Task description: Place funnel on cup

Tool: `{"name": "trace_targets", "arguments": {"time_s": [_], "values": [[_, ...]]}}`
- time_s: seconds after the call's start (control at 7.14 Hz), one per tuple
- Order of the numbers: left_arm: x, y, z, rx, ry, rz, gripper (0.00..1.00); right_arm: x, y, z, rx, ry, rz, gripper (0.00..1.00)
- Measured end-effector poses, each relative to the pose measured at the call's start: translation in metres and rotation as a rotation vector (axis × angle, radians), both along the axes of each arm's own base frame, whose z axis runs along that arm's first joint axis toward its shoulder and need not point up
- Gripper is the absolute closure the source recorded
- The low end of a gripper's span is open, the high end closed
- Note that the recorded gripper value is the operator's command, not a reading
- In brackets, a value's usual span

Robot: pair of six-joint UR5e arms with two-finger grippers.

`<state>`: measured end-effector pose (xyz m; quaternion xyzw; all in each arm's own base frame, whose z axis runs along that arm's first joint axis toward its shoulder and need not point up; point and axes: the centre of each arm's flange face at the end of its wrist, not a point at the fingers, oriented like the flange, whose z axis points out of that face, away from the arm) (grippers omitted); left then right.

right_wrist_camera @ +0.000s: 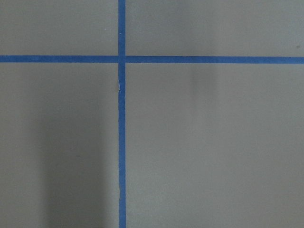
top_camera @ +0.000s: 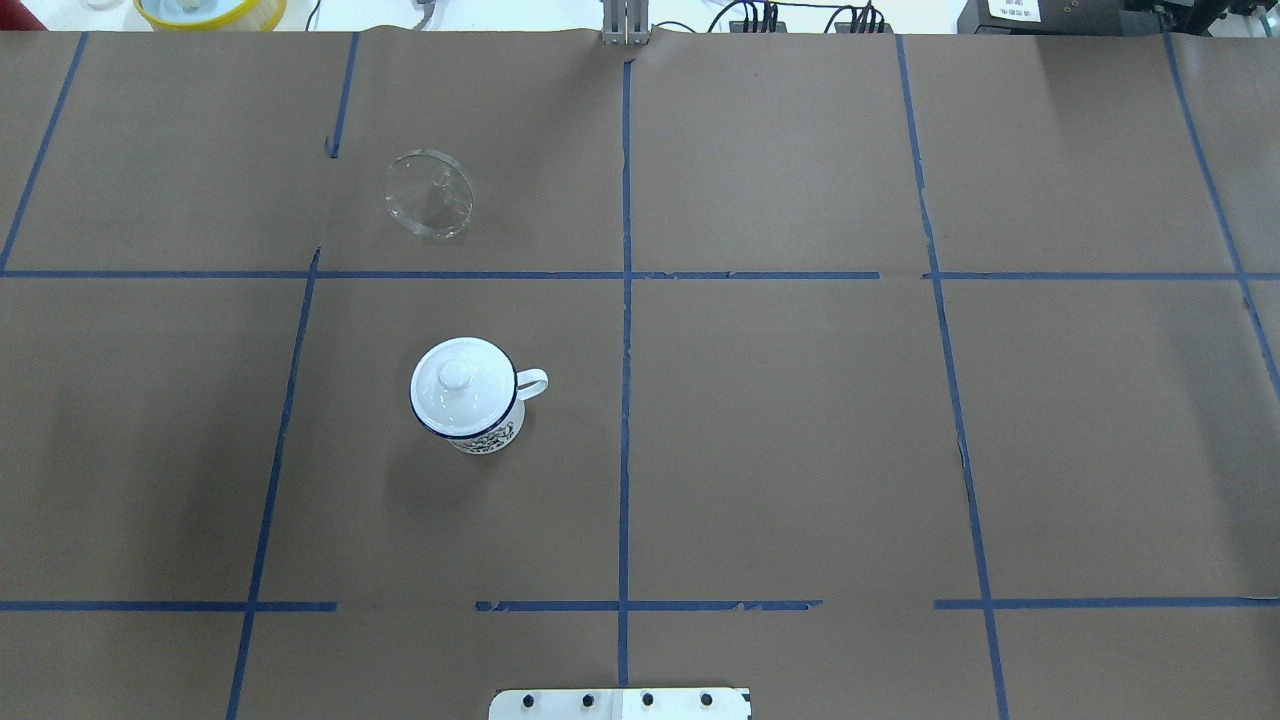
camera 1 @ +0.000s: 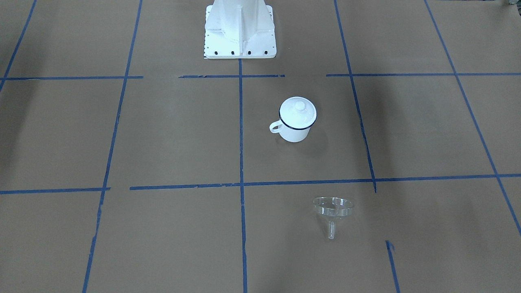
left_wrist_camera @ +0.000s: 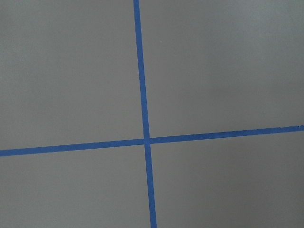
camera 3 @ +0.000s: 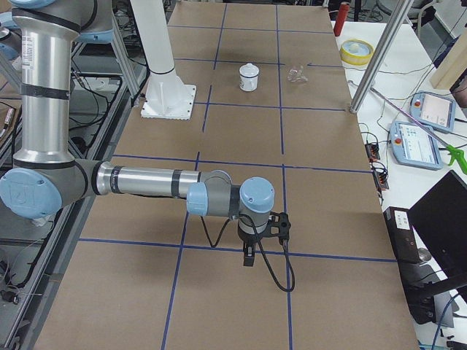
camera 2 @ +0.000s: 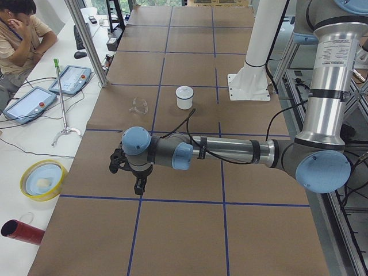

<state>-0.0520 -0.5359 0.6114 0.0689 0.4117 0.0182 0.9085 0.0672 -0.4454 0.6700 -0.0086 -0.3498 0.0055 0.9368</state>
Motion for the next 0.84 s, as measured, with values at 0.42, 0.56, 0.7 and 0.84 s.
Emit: {"name": "trace_targets", "arguments": {"time_s": [0.42,0.56,0.7,0.84], "values": [[0.000,0.007,-0.006,0.011,0.003,-0.002,0.00,0.000,0.000,0.000,0.000,0.000,0.000,0.00],[0.000,0.012,-0.008,0.014,0.004,-0.004,0.00,0.000,0.000,0.000,0.000,0.000,0.000,0.00],[0.003,0.012,-0.016,0.019,0.007,-0.007,0.00,0.000,0.000,0.000,0.000,0.000,0.000,0.00],[0.016,0.011,-0.035,0.018,0.016,-0.017,0.00,0.000,0.000,0.000,0.000,0.000,0.000,0.00]]}}
